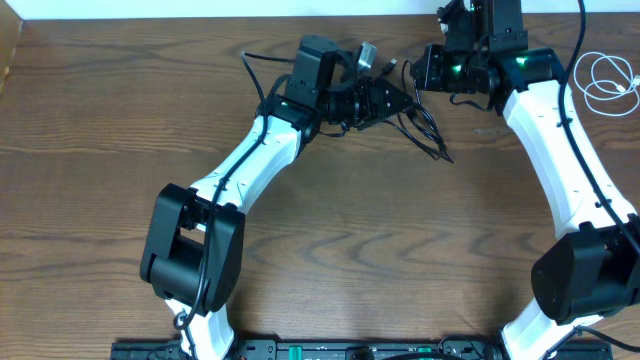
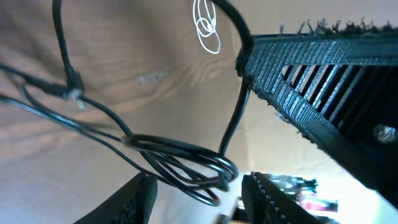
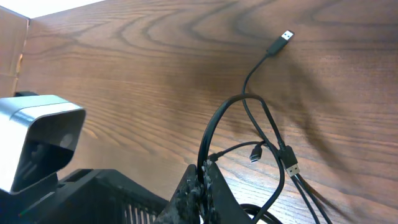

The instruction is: Untangle cables

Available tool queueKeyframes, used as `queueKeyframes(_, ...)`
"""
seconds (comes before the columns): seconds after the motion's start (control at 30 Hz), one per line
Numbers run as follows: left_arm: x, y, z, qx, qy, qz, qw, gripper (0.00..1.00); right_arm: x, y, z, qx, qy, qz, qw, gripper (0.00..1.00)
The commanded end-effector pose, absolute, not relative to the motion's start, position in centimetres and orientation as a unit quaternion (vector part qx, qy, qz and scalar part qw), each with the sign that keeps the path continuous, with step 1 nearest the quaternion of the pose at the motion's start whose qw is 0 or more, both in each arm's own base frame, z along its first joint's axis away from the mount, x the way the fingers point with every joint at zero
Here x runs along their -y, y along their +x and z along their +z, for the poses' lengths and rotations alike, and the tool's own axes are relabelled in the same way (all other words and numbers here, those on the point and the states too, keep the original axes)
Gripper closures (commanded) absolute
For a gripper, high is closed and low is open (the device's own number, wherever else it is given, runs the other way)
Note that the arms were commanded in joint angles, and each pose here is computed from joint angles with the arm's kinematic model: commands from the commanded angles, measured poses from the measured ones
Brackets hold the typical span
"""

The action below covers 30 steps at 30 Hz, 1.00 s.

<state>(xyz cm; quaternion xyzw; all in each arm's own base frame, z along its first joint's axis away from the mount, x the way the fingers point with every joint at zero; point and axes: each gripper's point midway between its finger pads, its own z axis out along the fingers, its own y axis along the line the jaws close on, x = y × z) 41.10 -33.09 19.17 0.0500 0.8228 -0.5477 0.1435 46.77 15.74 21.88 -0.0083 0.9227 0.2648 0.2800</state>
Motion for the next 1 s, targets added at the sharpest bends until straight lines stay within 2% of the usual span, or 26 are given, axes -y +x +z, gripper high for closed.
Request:
queueKeyframes(0.0,33.6,41.2,18.2,-0.824,0.118,-0.519,0.194,0.50,-15.8,46.8,22.7,-0.920,-0.006,0.267,0.287,0.99)
queueKeyframes(0.33,34.4,41.9,16.7,-0.830,0.215,-0.423,0.293,0.50,-15.7,46.4,22.4,-0.923,-0.004,0.265,0.277,0.99)
queueKeyframes(0.53,33.4,43.4,15.8,-0.841,0.216,-0.372,0.329,0.50,-15.7,46.4,22.3,-0.924,-0.004,0.265,0.277,0.99)
queueKeyframes(0.8,33.0,44.3,13.5,-0.849,0.228,-0.339,0.336,0.50,-15.8,46.3,22.4,-0.923,-0.005,0.268,0.276,0.99)
queueKeyframes(0.97,33.9,43.5,12.3,-0.830,0.282,-0.353,0.328,0.51,-15.8,46.3,22.3,-0.924,-0.005,0.267,0.274,0.99)
